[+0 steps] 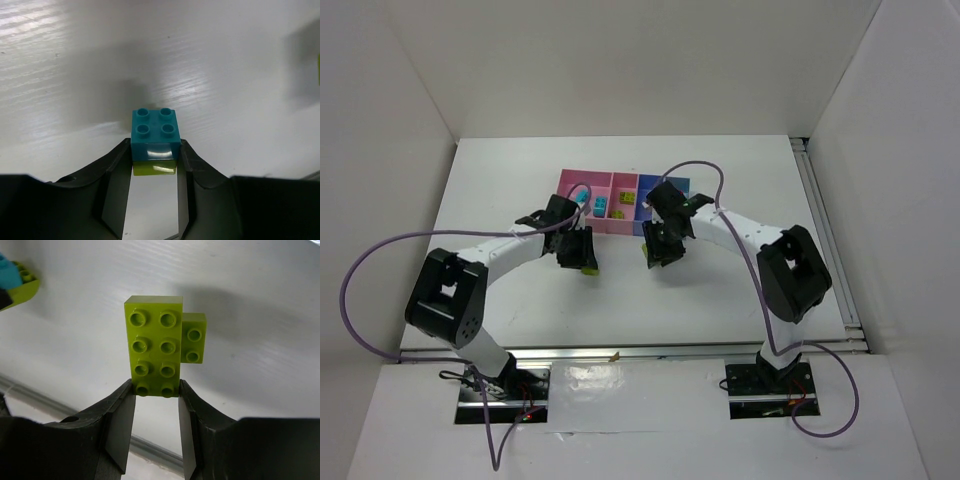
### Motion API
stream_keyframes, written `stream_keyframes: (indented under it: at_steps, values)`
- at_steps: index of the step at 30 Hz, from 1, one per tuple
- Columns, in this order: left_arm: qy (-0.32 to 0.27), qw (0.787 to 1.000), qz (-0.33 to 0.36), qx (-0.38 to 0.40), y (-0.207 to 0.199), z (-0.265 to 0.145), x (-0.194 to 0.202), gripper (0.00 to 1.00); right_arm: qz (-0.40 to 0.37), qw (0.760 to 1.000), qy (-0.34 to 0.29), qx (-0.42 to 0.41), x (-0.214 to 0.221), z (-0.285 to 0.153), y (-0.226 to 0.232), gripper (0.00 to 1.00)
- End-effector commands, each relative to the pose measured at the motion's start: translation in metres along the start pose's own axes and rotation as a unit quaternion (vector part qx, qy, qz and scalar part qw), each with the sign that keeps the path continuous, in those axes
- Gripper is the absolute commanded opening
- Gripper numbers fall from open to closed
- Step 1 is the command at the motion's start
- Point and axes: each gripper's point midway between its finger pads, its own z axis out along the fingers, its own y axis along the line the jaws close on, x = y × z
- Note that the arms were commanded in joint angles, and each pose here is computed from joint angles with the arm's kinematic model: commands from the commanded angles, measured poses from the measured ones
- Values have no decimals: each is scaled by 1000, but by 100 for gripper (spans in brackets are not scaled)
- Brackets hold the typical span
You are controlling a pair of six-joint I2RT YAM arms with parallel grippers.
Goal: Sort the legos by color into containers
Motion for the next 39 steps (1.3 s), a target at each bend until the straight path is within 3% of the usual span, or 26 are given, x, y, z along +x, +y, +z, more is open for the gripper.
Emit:
stream_keyframes:
  at_steps: [1,4,8,9,17,22,26,31,33,35,38,39]
  values:
    - [-1,1000,-5,-14,3,2,-4,31,11,998,-1,64,4,9,-17,28]
    - [4,1000,-2,-15,4,3,-3,33,24,995,2,93,7,17,-29,28]
    - [2,1000,5,-1,-3,0,-9,5,22,993,10,113,14,25,-33,40]
    - [7,1000,13,13,-9,-3,-9,0,21,994,6,111,11,24,-31,48]
    - [-14,989,40,145,-44,-47,-33,0,6,994,-3,110,4,13,-25,79]
    - [-11,970,25,243,-66,-72,-44,0,-17,995,-61,82,-17,-27,-9,80]
    - [-23,937,16,348,-87,-100,-57,0,-44,992,-120,0,-30,-61,25,79]
    - [-39,893,9,449,-98,-132,-77,0,-92,961,-212,-149,-57,-116,82,76]
    - [-32,877,-1,480,-103,-146,-80,0,-109,948,-206,-219,-56,-127,101,76]
    - [-36,864,2,501,-106,-154,-87,0,-101,936,-214,-260,-64,-139,107,82]
    - [-72,854,31,514,-111,-165,-97,0,-107,911,-232,-325,-78,-155,119,85]
    - [-60,850,14,523,-113,-168,-95,0,-95,907,-213,-350,-74,-151,121,85]
